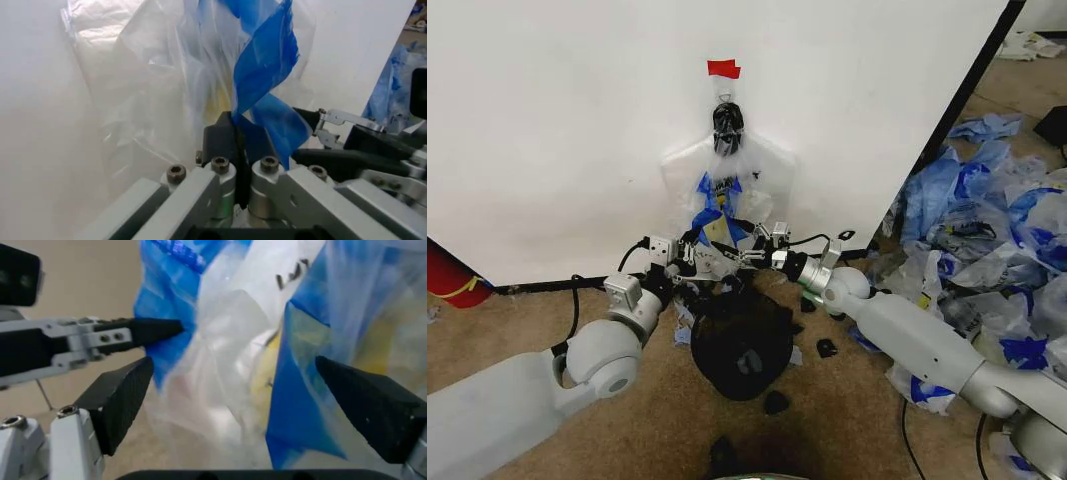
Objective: Pick up the garbage bag from the wall and place it over the trash bin.
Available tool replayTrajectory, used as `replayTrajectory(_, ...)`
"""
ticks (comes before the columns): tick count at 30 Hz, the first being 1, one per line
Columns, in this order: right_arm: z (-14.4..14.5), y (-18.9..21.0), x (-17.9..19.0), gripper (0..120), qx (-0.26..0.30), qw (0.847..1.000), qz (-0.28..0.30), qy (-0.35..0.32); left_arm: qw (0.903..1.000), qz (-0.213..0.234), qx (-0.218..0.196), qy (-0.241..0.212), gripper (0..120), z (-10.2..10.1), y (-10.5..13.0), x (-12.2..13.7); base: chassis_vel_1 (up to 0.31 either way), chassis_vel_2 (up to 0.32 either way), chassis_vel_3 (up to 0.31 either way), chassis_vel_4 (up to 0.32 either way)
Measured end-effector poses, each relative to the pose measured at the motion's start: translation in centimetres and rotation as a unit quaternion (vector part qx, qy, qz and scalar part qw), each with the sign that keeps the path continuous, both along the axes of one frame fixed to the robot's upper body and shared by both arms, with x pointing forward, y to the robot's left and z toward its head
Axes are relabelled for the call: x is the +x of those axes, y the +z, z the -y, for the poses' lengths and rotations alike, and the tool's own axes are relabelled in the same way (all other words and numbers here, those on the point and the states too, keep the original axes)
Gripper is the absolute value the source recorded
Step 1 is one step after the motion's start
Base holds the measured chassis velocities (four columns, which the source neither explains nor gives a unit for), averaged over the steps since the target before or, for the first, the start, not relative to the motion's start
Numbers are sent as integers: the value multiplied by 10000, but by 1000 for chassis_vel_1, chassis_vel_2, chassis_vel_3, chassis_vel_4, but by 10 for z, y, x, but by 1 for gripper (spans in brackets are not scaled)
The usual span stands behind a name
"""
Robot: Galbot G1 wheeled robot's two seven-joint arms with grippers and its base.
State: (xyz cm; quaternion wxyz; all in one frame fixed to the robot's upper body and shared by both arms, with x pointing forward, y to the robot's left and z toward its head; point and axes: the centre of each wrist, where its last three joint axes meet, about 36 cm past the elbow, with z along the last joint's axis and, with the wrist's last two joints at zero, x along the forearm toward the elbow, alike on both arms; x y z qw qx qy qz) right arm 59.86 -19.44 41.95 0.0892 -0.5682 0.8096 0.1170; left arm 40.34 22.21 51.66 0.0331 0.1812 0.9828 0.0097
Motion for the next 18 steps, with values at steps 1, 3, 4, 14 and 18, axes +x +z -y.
replayTrajectory(1, 1, 0, 0, 90, -25, 10000, -1, -38, 10000, 1, -1, -3, 0, 0, 0, 0, 0, 0, 0, 0)
replayTrajectory(3, 3, -1, 0, 87, -84, 9999, -17, -147, 10000, 5, 1, -9, 0, 1, 0, 0, 0, 0, 0, 0)
replayTrajectory(4, 3, -1, 0, 87, -84, 9999, -17, -147, 10000, 5, 1, -9, 0, 1, 0, 0, 0, 0, 0, 0)
replayTrajectory(14, 2, -4, 0, 67, -295, 9985, -69, -450, 10000, 7, 5, -40, 0, 2, -4, -3, 0, 0, 0, 0)
replayTrajectory(18, 2, -3, 0, 53, -335, 9980, -70, -533, 10000, 10, 0, -57, 0, 1, -5, -6, 0, 0, 0, 0)
